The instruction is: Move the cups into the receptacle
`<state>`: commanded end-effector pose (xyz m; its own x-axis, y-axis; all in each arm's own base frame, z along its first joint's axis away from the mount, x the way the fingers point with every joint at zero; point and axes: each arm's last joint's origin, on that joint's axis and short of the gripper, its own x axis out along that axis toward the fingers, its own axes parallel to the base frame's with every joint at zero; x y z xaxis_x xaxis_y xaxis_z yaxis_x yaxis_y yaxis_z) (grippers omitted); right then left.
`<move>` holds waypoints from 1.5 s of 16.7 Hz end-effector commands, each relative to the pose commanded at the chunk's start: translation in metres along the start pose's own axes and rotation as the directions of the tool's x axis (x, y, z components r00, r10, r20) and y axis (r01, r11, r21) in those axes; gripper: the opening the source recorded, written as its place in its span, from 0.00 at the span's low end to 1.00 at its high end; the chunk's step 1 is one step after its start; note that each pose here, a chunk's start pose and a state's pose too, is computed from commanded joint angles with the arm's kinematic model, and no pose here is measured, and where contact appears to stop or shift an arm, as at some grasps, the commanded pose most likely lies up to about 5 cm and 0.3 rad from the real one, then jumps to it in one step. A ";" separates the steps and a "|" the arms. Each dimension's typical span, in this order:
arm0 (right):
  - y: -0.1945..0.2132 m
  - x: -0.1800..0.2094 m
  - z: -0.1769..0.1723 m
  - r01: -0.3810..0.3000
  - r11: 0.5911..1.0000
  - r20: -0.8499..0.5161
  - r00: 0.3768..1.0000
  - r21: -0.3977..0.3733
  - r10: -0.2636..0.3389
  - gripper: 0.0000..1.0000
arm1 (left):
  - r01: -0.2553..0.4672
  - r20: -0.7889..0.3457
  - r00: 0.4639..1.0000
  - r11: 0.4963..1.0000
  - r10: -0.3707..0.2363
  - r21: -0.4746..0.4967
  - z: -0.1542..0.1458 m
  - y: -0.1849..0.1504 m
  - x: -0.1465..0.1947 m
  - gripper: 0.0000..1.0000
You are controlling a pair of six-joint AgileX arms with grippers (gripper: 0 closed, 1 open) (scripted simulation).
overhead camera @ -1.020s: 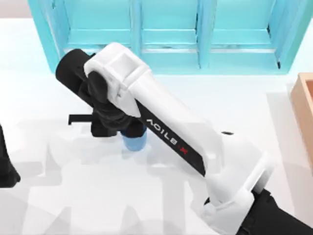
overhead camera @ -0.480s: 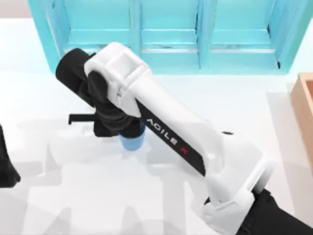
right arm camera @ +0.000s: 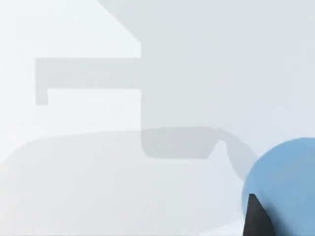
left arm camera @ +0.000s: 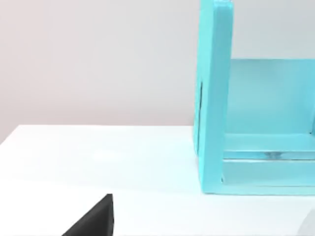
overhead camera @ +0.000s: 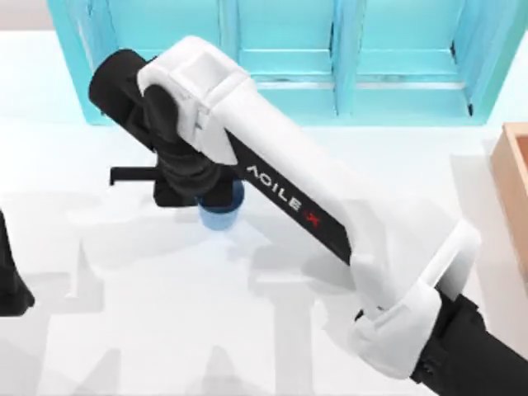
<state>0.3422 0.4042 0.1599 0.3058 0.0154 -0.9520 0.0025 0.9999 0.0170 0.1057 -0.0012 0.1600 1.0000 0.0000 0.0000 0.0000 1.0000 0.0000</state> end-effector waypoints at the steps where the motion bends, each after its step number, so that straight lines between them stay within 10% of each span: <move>1: -0.001 -0.005 0.005 0.001 1.000 -0.001 1.000 0.000 -0.001 0.00 | 0.000 0.000 1.000 1.000 0.000 0.000 0.000 0.000 0.000 1.00; 25: -0.102 -0.074 0.009 0.017 1.000 -0.022 1.000 -0.006 -0.017 0.00 | 0.000 0.000 1.000 1.000 0.000 0.000 0.000 0.000 0.000 1.00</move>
<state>0.3280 0.3012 0.2310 0.2843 -0.0016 -0.9587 0.0022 1.0000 -0.0010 0.1057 -0.0012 0.1600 1.0000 0.0000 0.0000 0.0000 1.0000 0.0000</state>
